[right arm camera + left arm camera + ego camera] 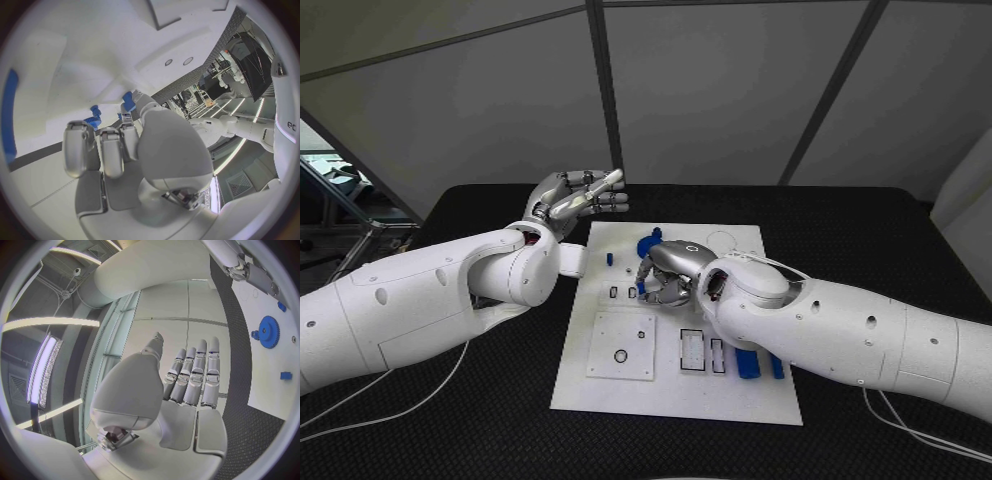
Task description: Assemble the parts on the task board
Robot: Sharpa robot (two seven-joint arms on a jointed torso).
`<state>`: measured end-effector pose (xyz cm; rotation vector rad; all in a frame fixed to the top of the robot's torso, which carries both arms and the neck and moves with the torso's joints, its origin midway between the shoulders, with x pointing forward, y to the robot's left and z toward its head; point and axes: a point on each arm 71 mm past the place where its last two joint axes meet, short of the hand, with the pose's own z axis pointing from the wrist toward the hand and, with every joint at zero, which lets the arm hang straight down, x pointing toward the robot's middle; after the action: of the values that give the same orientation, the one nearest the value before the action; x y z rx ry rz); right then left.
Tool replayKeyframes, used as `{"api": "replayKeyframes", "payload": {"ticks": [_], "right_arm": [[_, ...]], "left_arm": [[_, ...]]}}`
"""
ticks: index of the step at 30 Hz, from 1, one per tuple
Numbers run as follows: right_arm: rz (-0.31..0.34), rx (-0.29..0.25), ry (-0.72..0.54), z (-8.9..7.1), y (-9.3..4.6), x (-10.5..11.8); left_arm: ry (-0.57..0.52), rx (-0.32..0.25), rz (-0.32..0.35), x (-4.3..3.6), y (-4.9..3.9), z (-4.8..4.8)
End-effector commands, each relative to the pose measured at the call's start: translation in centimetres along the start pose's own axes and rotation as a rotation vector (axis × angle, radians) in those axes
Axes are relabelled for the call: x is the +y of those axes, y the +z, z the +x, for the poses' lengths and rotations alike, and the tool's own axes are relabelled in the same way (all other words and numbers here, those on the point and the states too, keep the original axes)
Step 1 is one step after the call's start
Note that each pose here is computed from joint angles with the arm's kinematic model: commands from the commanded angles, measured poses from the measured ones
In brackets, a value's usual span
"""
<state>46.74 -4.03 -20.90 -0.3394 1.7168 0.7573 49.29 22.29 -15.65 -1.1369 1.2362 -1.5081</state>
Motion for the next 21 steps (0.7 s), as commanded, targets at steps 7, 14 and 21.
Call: {"api": "replayKeyframes", "payload": {"ticks": [7,14,21], "right_arm": [[0.009,0.041,-0.020,0.46,0.01,-0.12],[0.013,0.053,-0.023,0.54,0.00,-0.19],[0.016,0.059,-0.027,0.59,0.01,-0.23]], "left_arm": [[-0.001,0.005,0.006,-0.15,0.03,0.06],[0.000,0.003,0.006,-0.17,0.01,-0.03],[0.000,0.003,0.006,-0.17,0.01,-0.06]]}}
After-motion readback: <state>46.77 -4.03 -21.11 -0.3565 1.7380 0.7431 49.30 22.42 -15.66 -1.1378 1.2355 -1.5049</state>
